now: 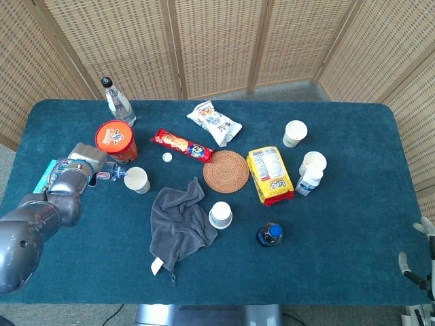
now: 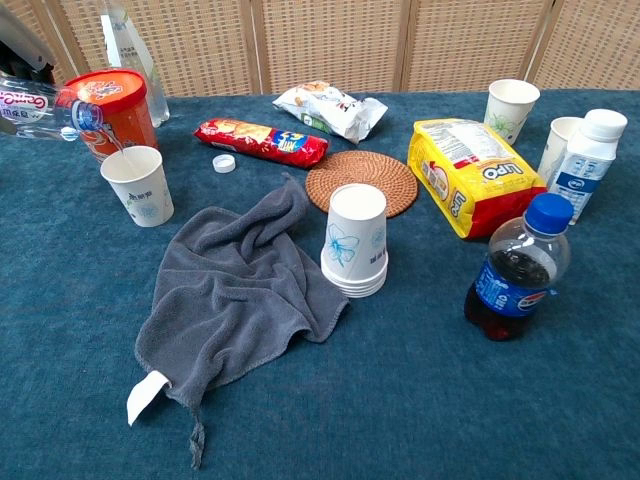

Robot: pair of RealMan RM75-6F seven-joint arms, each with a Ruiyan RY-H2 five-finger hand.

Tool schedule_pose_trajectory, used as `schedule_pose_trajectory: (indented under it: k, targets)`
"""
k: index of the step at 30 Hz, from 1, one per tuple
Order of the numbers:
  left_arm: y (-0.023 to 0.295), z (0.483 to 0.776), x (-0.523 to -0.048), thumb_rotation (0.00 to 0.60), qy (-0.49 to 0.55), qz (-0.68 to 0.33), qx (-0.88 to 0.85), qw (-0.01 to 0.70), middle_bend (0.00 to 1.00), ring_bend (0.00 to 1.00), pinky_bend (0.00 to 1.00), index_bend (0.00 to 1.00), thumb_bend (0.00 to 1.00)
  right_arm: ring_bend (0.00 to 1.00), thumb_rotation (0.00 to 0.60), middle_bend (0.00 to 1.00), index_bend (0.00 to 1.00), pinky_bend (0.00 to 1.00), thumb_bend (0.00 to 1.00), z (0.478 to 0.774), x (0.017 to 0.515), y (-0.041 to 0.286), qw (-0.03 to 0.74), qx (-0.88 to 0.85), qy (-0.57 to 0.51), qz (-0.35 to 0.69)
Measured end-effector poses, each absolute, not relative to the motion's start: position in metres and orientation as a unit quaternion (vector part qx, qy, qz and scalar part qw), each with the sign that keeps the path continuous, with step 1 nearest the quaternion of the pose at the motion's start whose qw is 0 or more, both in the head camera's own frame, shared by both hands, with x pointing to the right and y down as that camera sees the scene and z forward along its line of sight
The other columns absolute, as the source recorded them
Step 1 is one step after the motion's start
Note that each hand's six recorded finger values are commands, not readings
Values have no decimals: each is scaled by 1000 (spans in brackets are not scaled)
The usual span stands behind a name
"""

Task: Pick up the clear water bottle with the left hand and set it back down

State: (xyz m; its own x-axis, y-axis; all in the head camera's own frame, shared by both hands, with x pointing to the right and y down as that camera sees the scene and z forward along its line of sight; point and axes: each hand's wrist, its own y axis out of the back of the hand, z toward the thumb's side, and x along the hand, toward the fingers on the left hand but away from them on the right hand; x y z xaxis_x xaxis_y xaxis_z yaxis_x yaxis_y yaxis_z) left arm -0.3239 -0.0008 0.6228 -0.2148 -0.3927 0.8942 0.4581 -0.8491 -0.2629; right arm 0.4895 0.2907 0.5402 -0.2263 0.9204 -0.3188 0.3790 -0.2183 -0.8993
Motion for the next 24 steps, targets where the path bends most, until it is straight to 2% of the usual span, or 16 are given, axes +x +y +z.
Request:
schedule_pose_trajectory:
  k: [24]
  targets:
    - [17, 623, -353, 600, 95, -755, -616, 203, 334, 373, 462, 366, 523, 0, 600, 241, 0, 233, 448, 540, 487, 289, 255, -575, -566, 532]
